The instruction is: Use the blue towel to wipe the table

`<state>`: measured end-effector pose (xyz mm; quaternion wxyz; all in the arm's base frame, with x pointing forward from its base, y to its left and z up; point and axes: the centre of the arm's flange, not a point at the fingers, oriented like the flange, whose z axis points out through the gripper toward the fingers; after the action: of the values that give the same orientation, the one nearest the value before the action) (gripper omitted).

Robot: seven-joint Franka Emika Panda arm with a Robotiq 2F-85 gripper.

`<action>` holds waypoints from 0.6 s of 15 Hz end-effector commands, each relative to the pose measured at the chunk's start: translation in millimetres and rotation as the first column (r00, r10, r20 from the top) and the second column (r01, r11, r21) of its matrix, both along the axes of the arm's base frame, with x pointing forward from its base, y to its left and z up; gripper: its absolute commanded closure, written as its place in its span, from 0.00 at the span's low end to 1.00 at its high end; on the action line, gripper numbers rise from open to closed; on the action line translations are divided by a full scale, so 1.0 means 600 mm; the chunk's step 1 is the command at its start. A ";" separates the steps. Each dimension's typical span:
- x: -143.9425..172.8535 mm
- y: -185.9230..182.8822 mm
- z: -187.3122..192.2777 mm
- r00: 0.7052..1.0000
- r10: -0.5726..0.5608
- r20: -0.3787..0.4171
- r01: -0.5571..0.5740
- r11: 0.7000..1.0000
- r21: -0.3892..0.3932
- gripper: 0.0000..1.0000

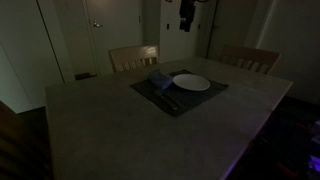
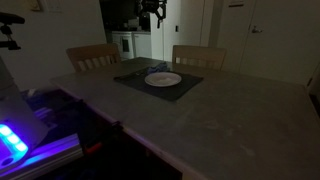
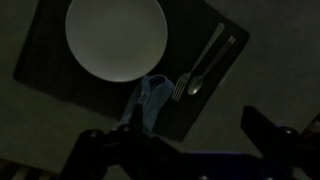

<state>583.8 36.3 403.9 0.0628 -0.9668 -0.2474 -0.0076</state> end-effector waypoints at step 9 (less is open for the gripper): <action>0.210 0.024 -0.184 0.989 -0.134 -0.061 0.136 0.990 0.029 0.00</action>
<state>675.5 46.3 312.6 0.0818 -0.9751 -0.2056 0.0129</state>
